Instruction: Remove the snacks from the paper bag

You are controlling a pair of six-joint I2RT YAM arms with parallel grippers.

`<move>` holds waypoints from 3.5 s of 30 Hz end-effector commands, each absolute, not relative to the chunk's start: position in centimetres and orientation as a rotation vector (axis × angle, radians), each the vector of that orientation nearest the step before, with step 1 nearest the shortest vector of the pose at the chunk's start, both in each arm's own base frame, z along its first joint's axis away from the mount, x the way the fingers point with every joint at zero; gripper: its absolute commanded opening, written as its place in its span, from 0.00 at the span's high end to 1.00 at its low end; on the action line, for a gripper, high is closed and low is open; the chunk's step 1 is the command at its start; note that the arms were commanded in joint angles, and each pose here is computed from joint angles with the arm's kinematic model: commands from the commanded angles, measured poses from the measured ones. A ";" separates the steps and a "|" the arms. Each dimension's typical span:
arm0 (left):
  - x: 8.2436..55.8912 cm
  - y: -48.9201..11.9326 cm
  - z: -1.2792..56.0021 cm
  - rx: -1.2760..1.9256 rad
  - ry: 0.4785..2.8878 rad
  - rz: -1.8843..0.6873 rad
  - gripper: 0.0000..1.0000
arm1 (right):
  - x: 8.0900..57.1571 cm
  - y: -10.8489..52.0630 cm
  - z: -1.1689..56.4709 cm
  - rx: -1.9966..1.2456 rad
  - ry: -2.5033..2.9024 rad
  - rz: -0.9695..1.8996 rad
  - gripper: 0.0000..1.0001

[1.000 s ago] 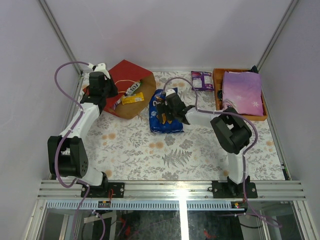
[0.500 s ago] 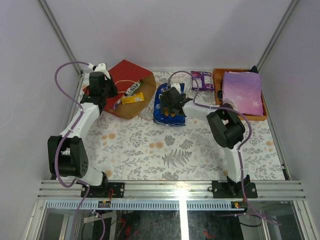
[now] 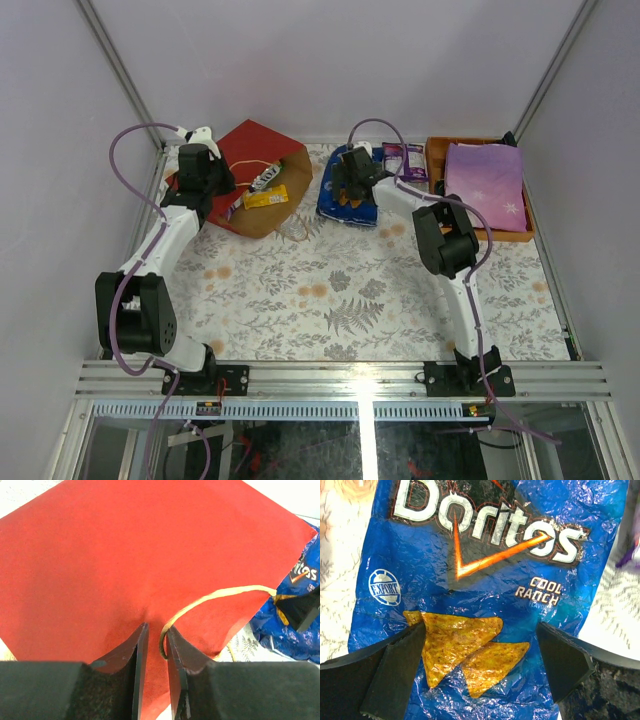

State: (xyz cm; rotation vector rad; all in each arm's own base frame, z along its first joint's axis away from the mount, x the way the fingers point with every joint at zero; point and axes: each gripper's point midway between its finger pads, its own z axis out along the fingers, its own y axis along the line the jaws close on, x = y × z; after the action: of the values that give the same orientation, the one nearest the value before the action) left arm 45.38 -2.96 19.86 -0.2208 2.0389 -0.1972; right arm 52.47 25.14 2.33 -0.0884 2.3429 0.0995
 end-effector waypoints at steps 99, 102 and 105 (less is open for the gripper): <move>45.0 -2.2 22.3 -0.208 1.974 -0.189 0.79 | 48.1 42.5 18.1 -0.391 1.932 0.764 1.00; 45.1 -2.2 22.2 -0.208 1.976 -0.190 0.79 | 46.4 40.4 21.2 -0.368 1.874 0.772 1.00; 45.3 -2.2 22.0 -0.212 1.981 -0.187 0.79 | 45.5 37.6 24.2 -0.324 1.822 0.776 1.00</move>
State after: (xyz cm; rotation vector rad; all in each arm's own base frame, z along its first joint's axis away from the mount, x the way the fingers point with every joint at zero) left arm 44.87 -3.15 21.26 -0.2052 2.0114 -0.2260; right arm 44.85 39.71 13.37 -0.4241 2.0888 0.7042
